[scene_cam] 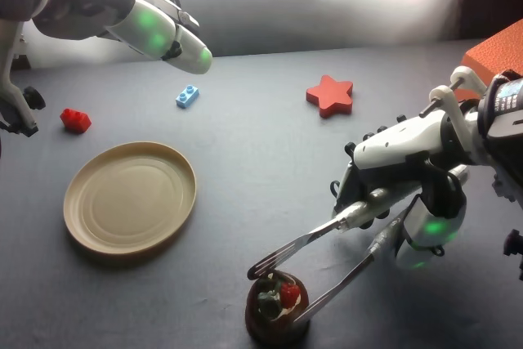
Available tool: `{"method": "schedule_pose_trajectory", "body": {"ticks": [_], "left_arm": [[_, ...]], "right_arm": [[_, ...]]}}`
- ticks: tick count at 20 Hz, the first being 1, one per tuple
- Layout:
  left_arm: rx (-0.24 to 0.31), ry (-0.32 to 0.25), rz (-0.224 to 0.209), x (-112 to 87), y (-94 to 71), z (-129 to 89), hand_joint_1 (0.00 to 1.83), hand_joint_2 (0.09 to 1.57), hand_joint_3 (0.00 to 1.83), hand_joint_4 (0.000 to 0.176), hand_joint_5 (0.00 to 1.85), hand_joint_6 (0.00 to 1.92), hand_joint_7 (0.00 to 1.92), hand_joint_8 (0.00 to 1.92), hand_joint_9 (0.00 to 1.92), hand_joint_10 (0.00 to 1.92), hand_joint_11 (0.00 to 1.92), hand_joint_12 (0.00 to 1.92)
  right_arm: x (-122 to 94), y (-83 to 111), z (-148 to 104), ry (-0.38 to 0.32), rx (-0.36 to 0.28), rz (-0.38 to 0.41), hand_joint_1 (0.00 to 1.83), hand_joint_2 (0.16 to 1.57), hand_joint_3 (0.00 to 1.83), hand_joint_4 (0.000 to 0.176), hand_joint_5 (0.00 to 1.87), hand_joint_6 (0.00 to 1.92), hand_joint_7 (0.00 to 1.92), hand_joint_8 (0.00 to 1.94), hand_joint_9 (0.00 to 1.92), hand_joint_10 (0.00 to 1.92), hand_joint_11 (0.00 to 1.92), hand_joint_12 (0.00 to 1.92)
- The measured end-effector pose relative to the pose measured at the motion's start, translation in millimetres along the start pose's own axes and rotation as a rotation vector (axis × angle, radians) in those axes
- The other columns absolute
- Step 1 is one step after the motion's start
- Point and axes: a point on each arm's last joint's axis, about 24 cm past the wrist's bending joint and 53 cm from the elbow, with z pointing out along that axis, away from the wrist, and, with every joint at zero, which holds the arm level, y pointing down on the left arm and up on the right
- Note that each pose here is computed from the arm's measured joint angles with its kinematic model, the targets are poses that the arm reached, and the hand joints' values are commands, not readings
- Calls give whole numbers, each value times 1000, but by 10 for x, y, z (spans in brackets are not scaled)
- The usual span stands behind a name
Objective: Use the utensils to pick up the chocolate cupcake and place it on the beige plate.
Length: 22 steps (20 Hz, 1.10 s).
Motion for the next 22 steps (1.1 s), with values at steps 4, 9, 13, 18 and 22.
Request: {"method": "schedule_pose_trajectory", "body": {"ticks": [4, 9, 13, 18, 22], "left_arm": [[0, 0, 0, 0, 0, 0, 562, 1177, 0, 0, 150, 3, 137, 2, 149, 2, 0, 344], [0, 0, 0, 0, 0, 0, 563, 1185, 1, 0, 148, 2, 124, 2, 142, 2, 0, 306], [0, 0, 0, -1, -2, 0, 567, 1184, 1, 0, 142, 3, 127, 3, 148, 3, 0, 331], [0, 0, 0, 0, 0, 0, 536, 1187, 1, 0, 142, 0, 123, 0, 122, 0, 0, 291], [0, 0, 0, -1, -2, 0, 564, 1177, 0, 0, 143, 1, 133, 3, 139, 4, 0, 317]], "right_arm": [[0, -1, 0, 0, 0, -1, 1203, 1029, 0, 0, 653, 6, 737, 184, 460, 822, 109, 1414], [-6, 5, -3, -1, 0, -1, 1199, 1003, 0, 0, 649, 3, 722, 180, 457, 820, 120, 1377], [-12, 2, -3, -3, 1, -6, 1196, 1001, 0, 0, 634, 0, 716, 175, 464, 798, 125, 1357], [-29, -5, -3, -10, 4, -22, 1188, 1000, 0, 0, 629, 1, 712, 174, 454, 793, 100, 1377], [-11, -11, 11, -10, 3, -28, 1203, 976, 0, 0, 621, 0, 708, 164, 470, 748, 122, 1300]]}}
